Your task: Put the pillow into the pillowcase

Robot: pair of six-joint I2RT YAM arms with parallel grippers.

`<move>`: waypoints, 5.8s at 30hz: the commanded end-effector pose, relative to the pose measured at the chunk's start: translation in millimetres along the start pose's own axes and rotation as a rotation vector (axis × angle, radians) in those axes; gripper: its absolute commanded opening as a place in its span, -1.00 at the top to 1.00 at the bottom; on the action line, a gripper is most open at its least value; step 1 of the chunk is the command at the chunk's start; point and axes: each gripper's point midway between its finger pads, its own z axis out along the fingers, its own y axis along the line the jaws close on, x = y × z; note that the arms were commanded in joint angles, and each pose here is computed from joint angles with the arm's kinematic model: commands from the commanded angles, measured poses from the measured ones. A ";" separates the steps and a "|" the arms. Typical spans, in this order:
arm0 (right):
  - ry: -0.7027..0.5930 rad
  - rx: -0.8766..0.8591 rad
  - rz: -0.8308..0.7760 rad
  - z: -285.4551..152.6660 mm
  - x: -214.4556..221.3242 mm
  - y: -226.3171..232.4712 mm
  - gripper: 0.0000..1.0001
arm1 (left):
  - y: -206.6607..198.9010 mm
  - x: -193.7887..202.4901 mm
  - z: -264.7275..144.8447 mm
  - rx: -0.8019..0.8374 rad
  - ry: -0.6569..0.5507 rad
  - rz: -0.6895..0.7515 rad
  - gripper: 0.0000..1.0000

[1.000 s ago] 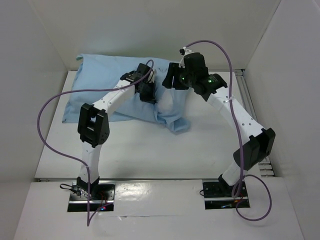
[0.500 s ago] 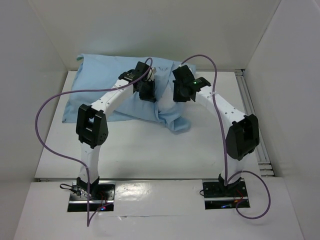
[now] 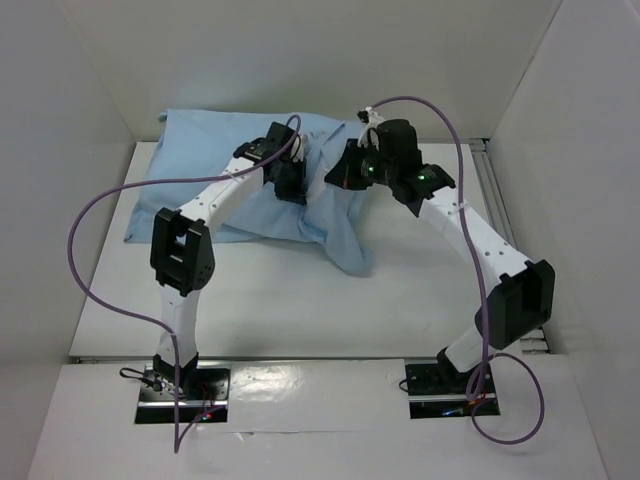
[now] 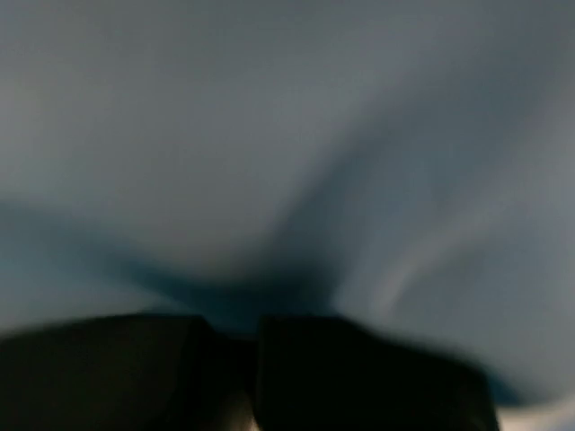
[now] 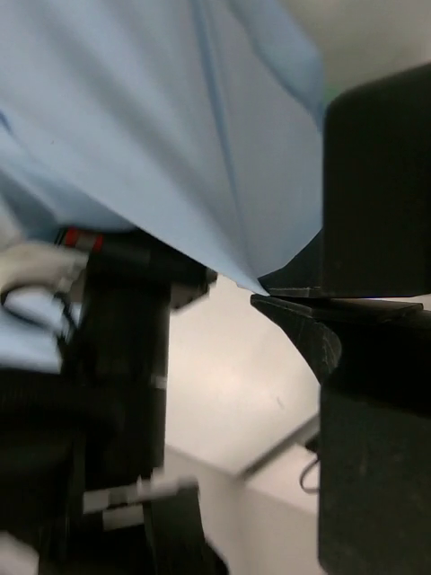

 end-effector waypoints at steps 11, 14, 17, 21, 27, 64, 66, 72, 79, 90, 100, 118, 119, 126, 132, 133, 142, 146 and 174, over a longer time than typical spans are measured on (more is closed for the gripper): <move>-0.130 -0.674 -0.062 -98.4 -38.6 75.8 1.00 | -13.6 -20.3 16.7 0.076 -0.050 0.015 1.00; -0.177 -0.514 -0.004 -94.8 -54.2 24.5 1.00 | -15.2 -17.0 20.2 0.090 -0.034 0.005 1.00; -0.048 -0.047 0.053 -68.9 -42.0 -60.2 -0.15 | -19.6 -14.6 23.3 0.121 -0.020 0.006 1.00; -0.025 0.292 0.081 -81.0 -39.7 -98.4 -0.22 | -30.4 -24.4 5.0 0.149 -0.056 0.009 1.00; 0.028 0.520 -0.047 -56.3 -27.0 -77.8 0.25 | -34.9 -32.6 -7.0 0.153 -0.088 0.017 1.00; 0.117 1.098 -0.225 4.0 35.0 -158.4 -0.04 | -32.8 -28.7 -40.9 0.125 -0.125 0.047 1.00; 0.115 1.119 -0.235 1.4 35.4 -161.6 0.01 | -32.8 -28.7 -40.9 0.125 -0.125 0.047 1.00; 0.085 1.156 -0.248 -7.9 30.4 -164.3 0.03 | -31.2 -27.2 -36.8 0.122 -0.117 0.044 1.00; -0.011 1.202 -0.248 -18.8 15.3 -160.8 -0.03 | -31.2 -27.2 -36.8 0.122 -0.117 0.044 1.00; 0.071 1.197 -0.271 -3.6 32.8 -178.7 -0.17 | -32.9 -30.0 -38.9 0.125 -0.125 0.047 1.00; 0.045 1.350 -0.335 -46.5 1.1 -187.0 0.19 | -28.7 -32.2 -39.5 0.120 -0.129 0.040 1.00; 0.030 0.235 -0.179 -8.5 -53.1 -5.3 1.00 | -30.0 -30.6 -33.9 0.134 -0.113 0.039 1.00; 0.010 0.162 -0.180 -11.0 -60.0 7.4 1.00 | -28.5 -29.1 -29.8 0.130 -0.105 0.037 1.00; 0.093 -0.013 -0.091 37.6 -27.1 0.9 1.00 | -30.5 -25.0 -30.0 0.146 -0.091 0.037 1.00; 0.124 0.039 0.019 81.9 16.6 -31.7 1.00 | -47.7 -35.1 -87.8 0.203 -0.180 0.042 1.00; 0.119 0.073 0.031 81.9 16.6 -37.3 1.00 | -48.6 -33.5 -94.6 0.206 -0.187 0.044 1.00; 0.082 0.180 0.060 95.8 23.4 -59.8 1.00 | -100.8 -13.7 -162.5 0.408 -0.213 0.082 1.00; 0.047 0.167 0.071 97.3 13.0 -54.8 1.00 | -101.2 0.8 -156.4 0.402 -0.185 0.076 1.00; 0.067 0.162 0.081 61.5 21.9 -48.2 1.00 | -58.9 -42.3 -97.5 0.164 -0.261 0.048 1.00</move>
